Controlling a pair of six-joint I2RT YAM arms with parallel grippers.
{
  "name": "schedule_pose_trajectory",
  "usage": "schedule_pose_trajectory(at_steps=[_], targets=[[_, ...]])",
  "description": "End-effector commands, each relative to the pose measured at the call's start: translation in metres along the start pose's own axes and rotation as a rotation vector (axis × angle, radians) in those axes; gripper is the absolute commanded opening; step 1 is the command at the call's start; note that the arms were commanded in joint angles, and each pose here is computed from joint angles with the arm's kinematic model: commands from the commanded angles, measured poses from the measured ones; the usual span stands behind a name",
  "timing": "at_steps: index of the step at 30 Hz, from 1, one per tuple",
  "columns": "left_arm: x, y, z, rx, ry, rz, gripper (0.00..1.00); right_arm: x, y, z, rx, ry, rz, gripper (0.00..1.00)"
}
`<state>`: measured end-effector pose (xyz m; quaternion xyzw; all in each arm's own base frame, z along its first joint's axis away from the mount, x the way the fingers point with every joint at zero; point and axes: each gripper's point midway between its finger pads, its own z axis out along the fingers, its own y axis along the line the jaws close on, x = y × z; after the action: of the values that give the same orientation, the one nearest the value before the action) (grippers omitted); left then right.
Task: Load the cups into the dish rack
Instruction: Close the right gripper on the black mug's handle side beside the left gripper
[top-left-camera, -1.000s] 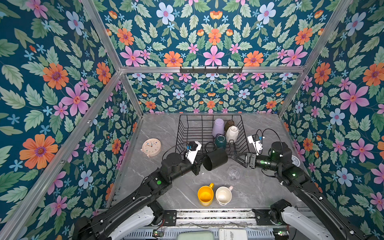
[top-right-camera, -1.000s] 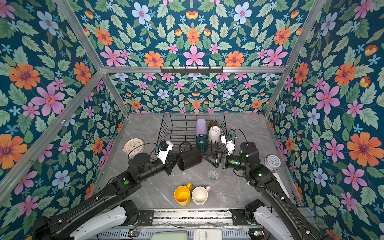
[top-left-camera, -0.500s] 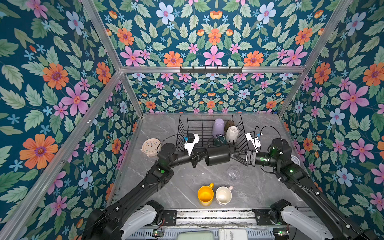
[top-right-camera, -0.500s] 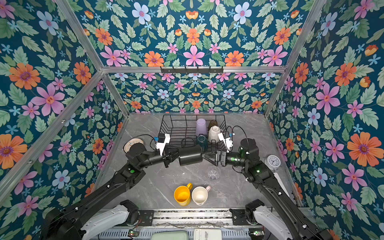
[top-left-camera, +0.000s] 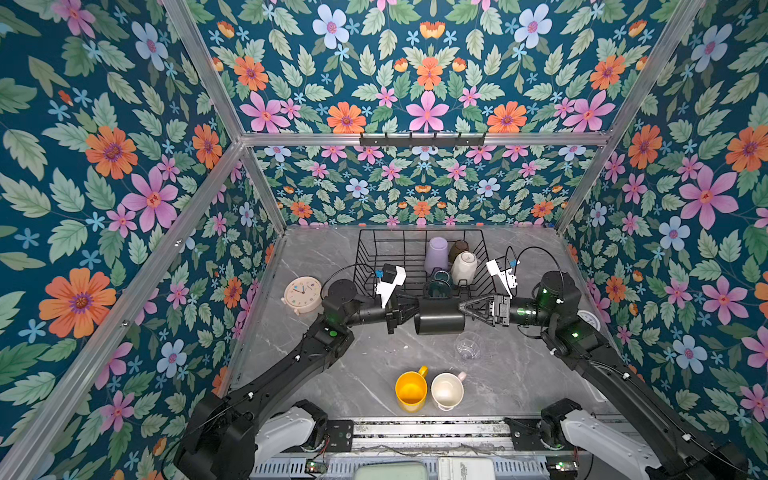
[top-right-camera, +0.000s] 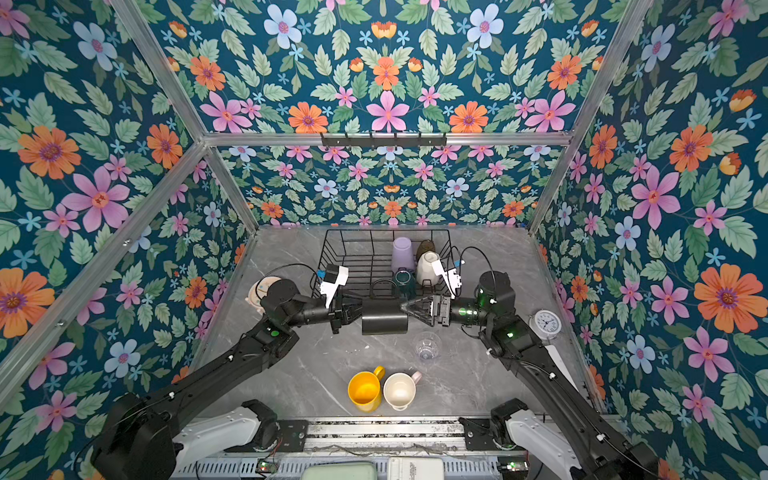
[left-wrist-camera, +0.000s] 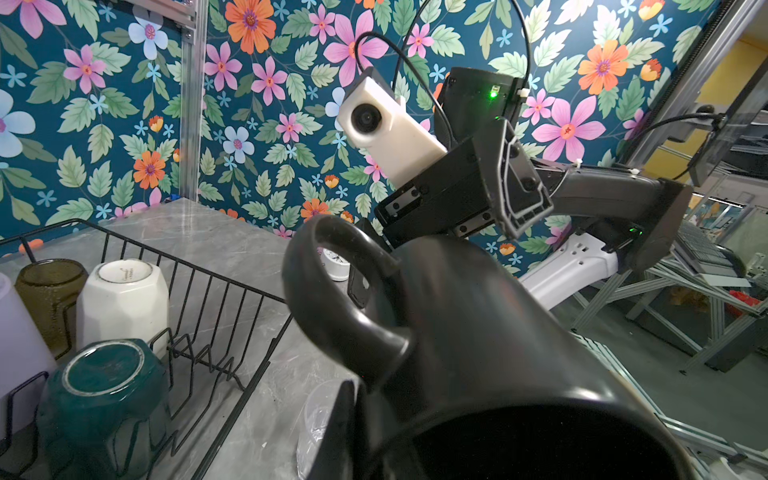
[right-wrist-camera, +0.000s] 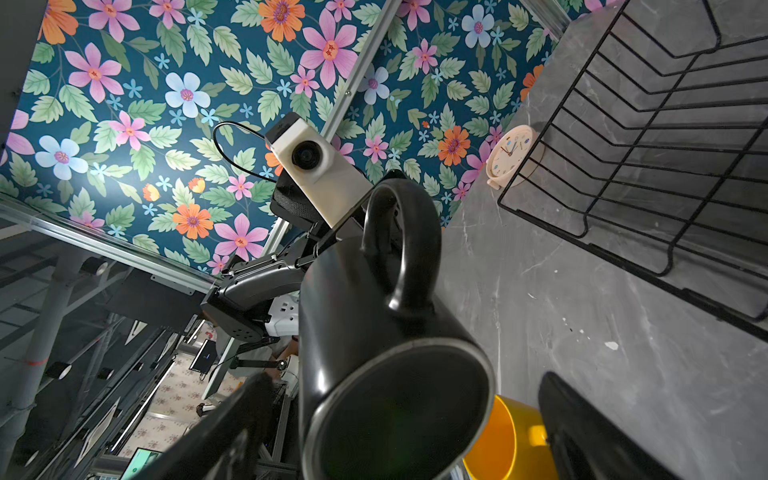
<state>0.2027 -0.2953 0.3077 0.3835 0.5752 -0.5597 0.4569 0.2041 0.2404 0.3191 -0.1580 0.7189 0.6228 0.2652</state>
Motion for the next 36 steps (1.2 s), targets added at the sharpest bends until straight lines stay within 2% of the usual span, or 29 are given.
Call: schedule_pose_trajectory(at_steps=[1,25,36], targets=[[-0.022,-0.014,-0.001,0.057,-0.064,0.069,0.00,-0.003,0.007,0.001,-0.037,0.003,-0.019,0.99],[-0.028,-0.017,0.005,0.124,-0.089,0.039,0.00,0.009,0.004,0.027,-0.064,0.049,0.005,0.97],[-0.028,-0.017,0.005,0.125,-0.086,0.042,0.00,0.007,0.002,0.037,-0.064,0.060,0.014,0.93]])
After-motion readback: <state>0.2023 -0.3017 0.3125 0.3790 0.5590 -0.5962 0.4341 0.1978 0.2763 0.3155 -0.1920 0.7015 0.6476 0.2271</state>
